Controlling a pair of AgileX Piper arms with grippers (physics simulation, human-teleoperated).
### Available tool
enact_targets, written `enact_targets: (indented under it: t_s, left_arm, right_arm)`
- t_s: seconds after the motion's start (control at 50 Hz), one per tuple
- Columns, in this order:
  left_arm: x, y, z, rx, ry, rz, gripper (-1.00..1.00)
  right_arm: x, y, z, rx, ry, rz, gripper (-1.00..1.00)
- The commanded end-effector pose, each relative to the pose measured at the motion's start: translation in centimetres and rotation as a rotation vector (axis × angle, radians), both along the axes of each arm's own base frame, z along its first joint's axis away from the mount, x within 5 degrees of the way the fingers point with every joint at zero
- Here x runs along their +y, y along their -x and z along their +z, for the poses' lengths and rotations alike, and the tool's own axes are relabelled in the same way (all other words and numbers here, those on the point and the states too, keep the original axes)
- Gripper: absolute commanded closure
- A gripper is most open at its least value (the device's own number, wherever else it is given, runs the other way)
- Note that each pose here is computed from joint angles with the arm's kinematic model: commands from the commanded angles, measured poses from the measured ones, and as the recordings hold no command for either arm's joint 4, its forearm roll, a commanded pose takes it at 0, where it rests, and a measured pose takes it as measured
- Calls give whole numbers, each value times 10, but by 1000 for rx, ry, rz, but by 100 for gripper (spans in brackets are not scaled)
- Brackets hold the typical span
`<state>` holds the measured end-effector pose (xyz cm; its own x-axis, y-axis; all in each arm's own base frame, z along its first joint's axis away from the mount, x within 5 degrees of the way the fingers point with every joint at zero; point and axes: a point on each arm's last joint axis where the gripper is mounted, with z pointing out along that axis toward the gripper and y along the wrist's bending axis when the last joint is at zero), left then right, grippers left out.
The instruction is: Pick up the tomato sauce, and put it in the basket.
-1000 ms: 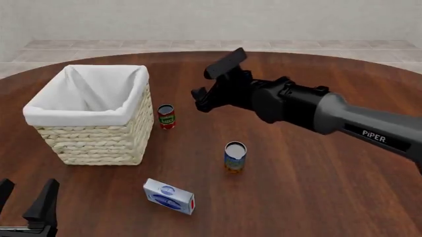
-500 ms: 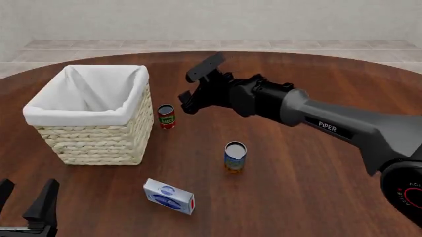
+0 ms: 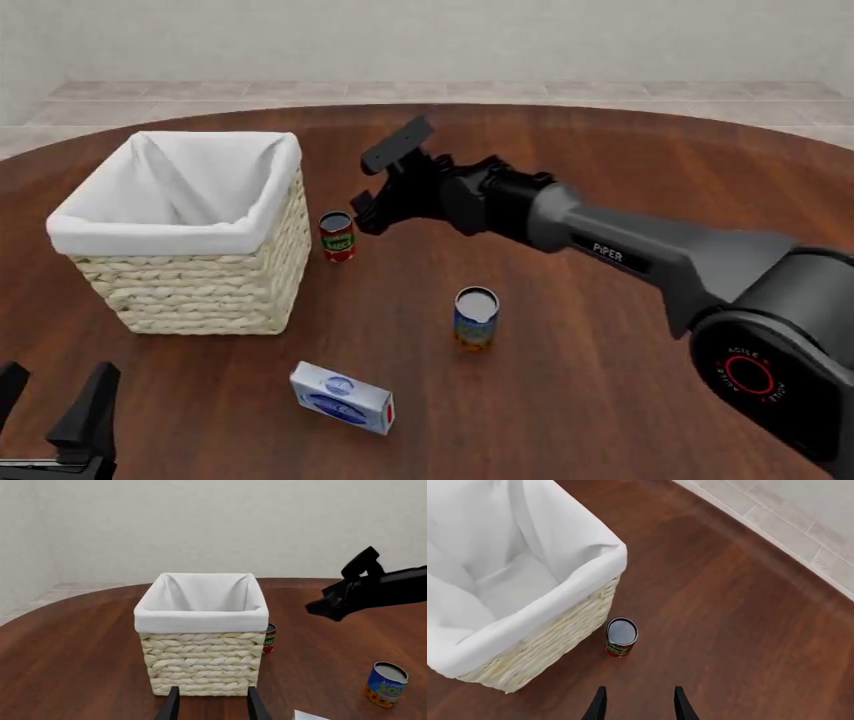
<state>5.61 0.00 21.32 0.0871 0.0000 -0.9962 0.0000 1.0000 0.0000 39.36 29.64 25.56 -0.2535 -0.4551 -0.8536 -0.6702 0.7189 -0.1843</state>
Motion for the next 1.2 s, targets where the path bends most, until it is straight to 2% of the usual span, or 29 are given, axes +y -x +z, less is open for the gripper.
enact_targets:
  t_s: [0.02, 0.94, 1.2]
  left_arm:
    - [0, 0, 0, 0, 0, 0, -100]
    - [0, 0, 0, 0, 0, 0, -100]
    - [0, 0, 0, 0, 0, 0, -100]
  right_arm:
    - [7, -11, -10, 8, 2, -4, -100]
    - [33, -48, -61, 66, 18, -20, -100]
    - [33, -57, -78, 81, 26, -31, -100]
